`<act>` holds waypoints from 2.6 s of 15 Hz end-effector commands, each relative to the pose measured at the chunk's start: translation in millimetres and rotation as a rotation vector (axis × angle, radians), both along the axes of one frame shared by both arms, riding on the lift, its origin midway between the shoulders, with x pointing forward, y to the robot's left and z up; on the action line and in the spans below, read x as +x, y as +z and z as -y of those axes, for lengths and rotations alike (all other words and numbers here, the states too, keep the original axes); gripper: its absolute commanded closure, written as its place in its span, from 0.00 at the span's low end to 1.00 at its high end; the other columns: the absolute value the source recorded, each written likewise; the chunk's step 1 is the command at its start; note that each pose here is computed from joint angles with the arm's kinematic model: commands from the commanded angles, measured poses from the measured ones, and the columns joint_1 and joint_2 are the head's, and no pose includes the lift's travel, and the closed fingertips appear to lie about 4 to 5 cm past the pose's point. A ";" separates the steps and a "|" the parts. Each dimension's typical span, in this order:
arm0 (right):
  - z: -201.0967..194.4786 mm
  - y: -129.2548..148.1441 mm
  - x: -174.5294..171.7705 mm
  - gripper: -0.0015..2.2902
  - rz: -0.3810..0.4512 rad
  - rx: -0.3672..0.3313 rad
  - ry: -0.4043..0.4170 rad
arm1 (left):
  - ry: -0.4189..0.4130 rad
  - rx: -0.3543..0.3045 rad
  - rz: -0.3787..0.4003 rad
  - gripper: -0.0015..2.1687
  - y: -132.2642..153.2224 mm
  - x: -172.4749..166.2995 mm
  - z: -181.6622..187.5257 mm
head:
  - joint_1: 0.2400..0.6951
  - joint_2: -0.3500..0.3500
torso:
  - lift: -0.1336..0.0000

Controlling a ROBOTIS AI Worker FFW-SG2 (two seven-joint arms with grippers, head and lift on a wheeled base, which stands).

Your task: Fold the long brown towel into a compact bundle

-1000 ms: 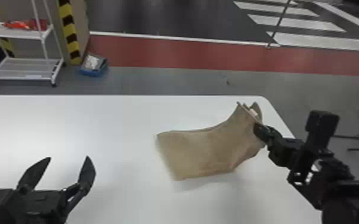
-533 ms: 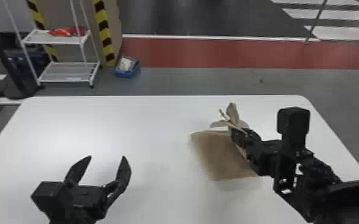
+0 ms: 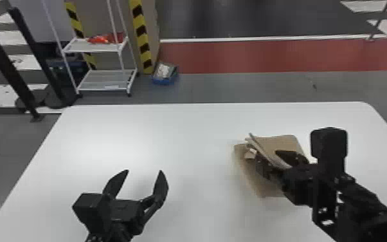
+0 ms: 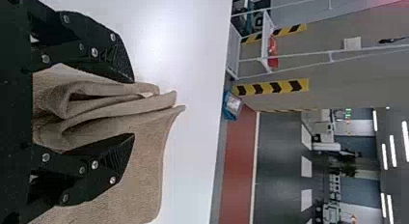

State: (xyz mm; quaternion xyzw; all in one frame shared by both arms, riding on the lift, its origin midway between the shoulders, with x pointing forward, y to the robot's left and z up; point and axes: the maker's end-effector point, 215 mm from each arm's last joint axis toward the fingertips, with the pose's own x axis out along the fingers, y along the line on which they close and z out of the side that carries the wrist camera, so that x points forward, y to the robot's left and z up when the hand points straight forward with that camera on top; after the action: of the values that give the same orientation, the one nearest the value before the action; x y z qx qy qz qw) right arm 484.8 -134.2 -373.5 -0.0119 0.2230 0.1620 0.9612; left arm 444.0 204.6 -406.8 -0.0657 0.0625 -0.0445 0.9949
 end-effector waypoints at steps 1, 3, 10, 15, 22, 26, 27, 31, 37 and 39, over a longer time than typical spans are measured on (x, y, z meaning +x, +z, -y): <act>0.9 14.0 8.2 0.07 0.057 0.028 -0.006 | 0.000 0.000 -0.002 0.03 -0.8 -0.6 -0.1 | 1.00 0.62 | 0.11; -1.7 20.1 13.9 0.17 0.089 0.072 -0.005 | -0.001 -0.002 0.001 0.03 0.2 -0.6 0.6 | 1.00 0.62 | 0.11; 18.9 -42.2 44.1 0.74 -0.016 -0.029 -0.070 | -0.009 0.003 -0.002 0.03 -1.2 0.0 1.2 | 1.00 0.59 | 0.11; -20.8 -78.8 38.4 0.74 -0.076 -0.093 0.024 | -0.013 0.004 -0.002 0.03 -2.2 2.4 2.3 | 1.00 0.61 | 0.11; -99.3 -51.0 -6.0 0.74 0.020 -0.054 0.230 | -0.011 -0.002 -0.002 0.04 -2.3 2.9 0.7 | 1.00 0.75 | 0.11; -77.1 -15.6 -38.0 0.74 0.097 -0.010 0.200 | -0.013 -0.001 -0.004 0.04 -3.2 2.7 1.3 | 1.00 0.79 | 0.11; -65.8 -18.4 -52.6 0.74 0.083 -0.006 0.187 | -0.013 -0.001 -0.004 0.04 -3.3 3.1 1.2 | 1.00 0.78 | 0.11; 0.9 -46.2 -91.7 0.74 -0.051 -0.043 0.131 | -0.013 -0.001 -0.004 0.04 -3.3 3.1 1.2 | 1.00 0.74 | 0.11; 63.1 -87.4 -66.1 0.74 -0.226 -0.097 0.026 | -0.014 -0.002 -0.003 0.04 -2.7 3.7 2.1 | 1.00 0.55 | 0.11; 52.6 -87.9 -38.6 0.74 -0.218 -0.087 0.031 | -0.012 -0.002 -0.006 0.04 -4.2 2.9 1.2 | 1.00 0.51 | 0.11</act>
State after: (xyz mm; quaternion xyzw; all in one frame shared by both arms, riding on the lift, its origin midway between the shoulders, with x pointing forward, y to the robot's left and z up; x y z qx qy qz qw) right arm 426.7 -194.3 -461.7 -0.0417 0.3361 0.1643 0.9265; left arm 447.6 202.6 -409.7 -0.0664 0.0645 -0.0515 0.9944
